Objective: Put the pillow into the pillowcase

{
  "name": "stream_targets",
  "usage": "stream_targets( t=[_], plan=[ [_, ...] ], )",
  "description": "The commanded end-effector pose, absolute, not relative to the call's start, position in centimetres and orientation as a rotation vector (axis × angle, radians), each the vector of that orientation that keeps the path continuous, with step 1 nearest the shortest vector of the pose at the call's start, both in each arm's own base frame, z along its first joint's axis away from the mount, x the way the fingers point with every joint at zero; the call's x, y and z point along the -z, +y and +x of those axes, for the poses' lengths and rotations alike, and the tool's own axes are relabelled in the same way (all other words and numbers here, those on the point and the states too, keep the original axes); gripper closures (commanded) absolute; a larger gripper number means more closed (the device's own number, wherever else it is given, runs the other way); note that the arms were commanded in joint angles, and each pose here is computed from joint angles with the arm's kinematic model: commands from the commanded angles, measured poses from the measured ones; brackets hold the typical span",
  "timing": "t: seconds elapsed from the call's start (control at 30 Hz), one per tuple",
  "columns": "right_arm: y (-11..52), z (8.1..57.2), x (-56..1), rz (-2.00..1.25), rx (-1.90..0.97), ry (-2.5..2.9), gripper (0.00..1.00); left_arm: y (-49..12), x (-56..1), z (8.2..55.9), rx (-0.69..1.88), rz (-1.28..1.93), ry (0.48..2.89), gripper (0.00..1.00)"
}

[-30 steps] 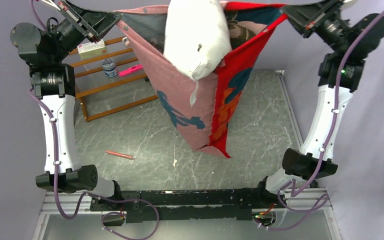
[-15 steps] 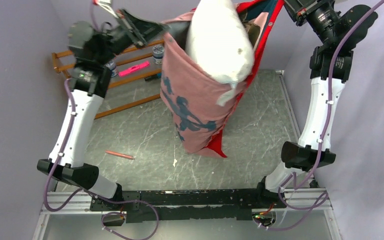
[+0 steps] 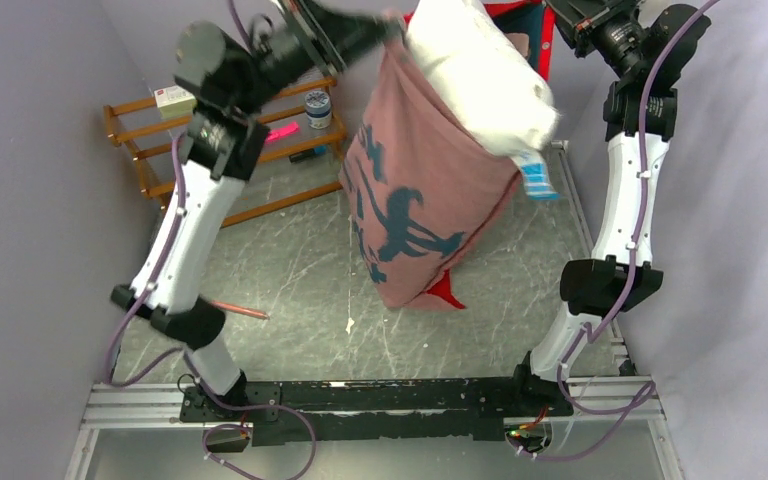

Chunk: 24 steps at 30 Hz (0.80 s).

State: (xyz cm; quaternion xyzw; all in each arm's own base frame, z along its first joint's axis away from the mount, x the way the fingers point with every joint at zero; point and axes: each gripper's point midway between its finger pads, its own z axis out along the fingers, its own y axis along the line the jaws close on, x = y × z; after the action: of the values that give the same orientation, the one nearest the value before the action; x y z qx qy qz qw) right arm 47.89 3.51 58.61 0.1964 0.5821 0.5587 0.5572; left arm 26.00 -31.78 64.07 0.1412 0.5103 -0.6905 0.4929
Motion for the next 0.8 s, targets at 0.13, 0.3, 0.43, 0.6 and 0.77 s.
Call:
stream_targets(
  t=[0.13, 0.3, 0.43, 0.6, 0.77],
  plan=[
    [1.6, 34.6, -75.6, 0.303, -1.381, 0.788, 1.00, -20.1, -73.3, 30.8, 1.703, 0.137, 0.849, 0.95],
    [-4.7, 34.7, -76.7, 0.441, -1.376, 0.646, 1.00, -21.7, -71.5, 26.6, 1.674, 0.211, 0.918, 0.95],
    [-6.1, 36.0, -75.6, 0.441, -1.425, 0.692, 1.00, -22.8, -72.8, 20.2, 1.704, 0.246, 0.865, 0.95],
    [-1.6, 34.9, -73.5, 0.321, -1.295, 0.914, 1.00, -23.4, -74.3, 20.2, 1.678, 0.251, 0.859, 0.95],
    [5.4, 30.0, -70.7, 0.166, -1.250, 1.067, 1.00, -20.8, -74.8, 28.7, 1.642, 0.151, 0.875, 0.95]
  ],
)
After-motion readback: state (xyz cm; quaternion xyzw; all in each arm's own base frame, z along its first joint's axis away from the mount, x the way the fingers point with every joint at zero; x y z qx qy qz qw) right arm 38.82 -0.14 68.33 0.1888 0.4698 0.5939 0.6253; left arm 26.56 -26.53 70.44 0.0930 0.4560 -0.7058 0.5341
